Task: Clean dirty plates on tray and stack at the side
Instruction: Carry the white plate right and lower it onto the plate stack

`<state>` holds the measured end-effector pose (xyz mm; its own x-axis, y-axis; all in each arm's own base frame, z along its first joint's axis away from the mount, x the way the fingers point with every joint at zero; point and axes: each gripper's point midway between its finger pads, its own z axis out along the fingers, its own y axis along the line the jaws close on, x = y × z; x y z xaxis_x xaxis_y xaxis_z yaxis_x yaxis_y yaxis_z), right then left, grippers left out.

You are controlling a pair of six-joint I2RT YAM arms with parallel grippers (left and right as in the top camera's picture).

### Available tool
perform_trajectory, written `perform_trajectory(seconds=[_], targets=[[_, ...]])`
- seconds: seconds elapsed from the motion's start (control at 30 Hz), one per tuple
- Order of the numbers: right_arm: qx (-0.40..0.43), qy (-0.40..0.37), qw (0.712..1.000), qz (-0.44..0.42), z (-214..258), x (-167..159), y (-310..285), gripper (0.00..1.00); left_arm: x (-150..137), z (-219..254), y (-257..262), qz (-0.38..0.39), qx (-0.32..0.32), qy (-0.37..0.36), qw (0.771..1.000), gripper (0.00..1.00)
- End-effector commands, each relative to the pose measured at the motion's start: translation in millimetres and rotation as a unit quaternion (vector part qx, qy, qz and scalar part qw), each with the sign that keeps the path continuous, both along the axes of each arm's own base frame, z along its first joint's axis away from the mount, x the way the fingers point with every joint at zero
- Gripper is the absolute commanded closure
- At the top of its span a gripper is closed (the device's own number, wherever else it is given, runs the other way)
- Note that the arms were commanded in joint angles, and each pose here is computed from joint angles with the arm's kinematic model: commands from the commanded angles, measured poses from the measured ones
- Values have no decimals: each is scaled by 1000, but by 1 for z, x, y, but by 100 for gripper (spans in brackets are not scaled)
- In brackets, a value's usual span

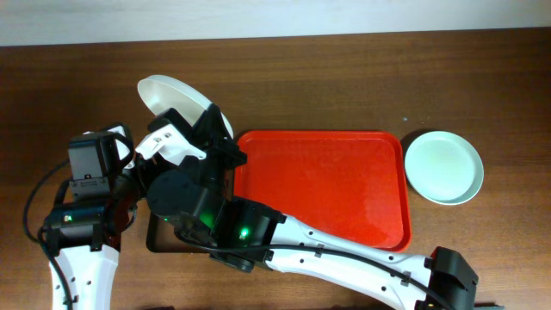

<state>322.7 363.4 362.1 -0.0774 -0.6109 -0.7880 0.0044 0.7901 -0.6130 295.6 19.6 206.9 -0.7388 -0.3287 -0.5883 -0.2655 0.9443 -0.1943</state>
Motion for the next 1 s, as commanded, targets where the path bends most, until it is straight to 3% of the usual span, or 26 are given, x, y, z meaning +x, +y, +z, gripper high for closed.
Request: perform_trajectory(seconds=[0.0, 0.2, 0.27, 0.37, 0.47, 0.6, 0.73, 0.83, 0.93, 0.97], targets=[[26, -9, 1000, -12, 14, -1, -7, 96, 2, 6, 2, 7, 1, -8, 1000, 1], [82, 33, 996, -21, -20, 3, -16, 96, 2, 6, 2, 7, 1, -8, 1000, 1], [112, 114, 987, 6, -62, 4, -14, 96, 2, 6, 2, 7, 1, -8, 1000, 1], [205, 251, 946, -18, -119, 6, -33, 96, 2, 6, 2, 7, 1, -8, 1000, 1], [282, 347, 892, -68, -151, 29, -69, 96, 2, 6, 2, 7, 1, -8, 1000, 1], [341, 414, 838, -104, -157, 51, -125, 96, 2, 6, 2, 7, 1, -8, 1000, 1], [385, 458, 759, -258, -181, 60, -258, 96, 2, 6, 2, 7, 1, -8, 1000, 1], [419, 443, 689, -393, -190, 44, -373, 96, 2, 6, 2, 7, 1, -8, 1000, 1], [455, 416, 617, -489, -195, 11, -467, 96, 2, 6, 2, 7, 1, -8, 1000, 1], [469, 406, 581, -526, -203, -9, -498, 96, 2, 6, 2, 7, 1, -8, 1000, 1]])
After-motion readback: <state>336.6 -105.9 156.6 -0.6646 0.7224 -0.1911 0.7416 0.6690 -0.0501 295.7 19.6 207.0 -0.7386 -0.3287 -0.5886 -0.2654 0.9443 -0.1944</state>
